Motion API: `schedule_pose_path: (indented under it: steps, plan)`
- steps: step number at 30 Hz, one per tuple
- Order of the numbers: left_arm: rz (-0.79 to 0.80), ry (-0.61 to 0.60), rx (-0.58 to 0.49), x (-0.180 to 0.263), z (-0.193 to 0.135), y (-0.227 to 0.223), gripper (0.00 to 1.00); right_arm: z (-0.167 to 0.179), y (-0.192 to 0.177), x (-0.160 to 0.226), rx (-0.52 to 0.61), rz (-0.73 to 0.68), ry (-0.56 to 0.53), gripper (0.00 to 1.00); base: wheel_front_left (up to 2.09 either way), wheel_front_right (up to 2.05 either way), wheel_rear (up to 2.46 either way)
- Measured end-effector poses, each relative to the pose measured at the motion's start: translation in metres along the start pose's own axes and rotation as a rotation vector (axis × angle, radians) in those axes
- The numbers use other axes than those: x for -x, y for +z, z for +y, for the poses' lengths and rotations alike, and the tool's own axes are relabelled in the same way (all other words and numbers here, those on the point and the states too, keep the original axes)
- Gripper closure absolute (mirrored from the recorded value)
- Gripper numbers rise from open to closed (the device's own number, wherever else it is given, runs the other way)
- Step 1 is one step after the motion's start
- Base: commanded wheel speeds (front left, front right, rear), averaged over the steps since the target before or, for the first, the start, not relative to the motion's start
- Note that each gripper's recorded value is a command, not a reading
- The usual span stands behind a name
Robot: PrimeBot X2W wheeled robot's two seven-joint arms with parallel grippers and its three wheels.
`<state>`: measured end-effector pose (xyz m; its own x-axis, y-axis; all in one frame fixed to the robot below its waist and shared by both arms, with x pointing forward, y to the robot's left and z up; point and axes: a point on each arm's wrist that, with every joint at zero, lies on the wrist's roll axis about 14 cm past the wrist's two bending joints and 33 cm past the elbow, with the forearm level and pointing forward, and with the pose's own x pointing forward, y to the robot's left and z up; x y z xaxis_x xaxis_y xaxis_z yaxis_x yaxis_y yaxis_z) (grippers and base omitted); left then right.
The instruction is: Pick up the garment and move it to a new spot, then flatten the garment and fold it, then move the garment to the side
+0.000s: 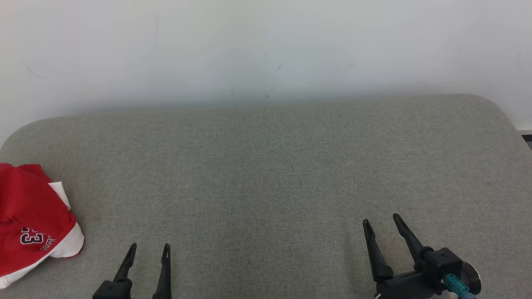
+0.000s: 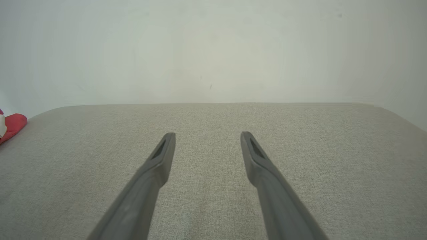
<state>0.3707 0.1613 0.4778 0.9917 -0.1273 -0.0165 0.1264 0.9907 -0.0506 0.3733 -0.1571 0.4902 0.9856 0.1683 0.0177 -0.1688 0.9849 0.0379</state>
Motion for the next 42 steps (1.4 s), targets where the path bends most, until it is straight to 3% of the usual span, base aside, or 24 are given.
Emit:
schedule_pose_path:
  steps: [28,42]
  plan:
    - [-0.013,0.057,-0.007,0.006,0.017,0.002,0.00,-0.020,0.000,0.006,-0.003,-0.007,-0.084,0.00,0.00,0.00,0.00]
    - [-0.002,0.213,-0.004,0.035,0.062,-0.002,0.00,0.028,-0.006,-0.018,-0.027,0.006,0.064,0.00,0.00,0.00,0.00]
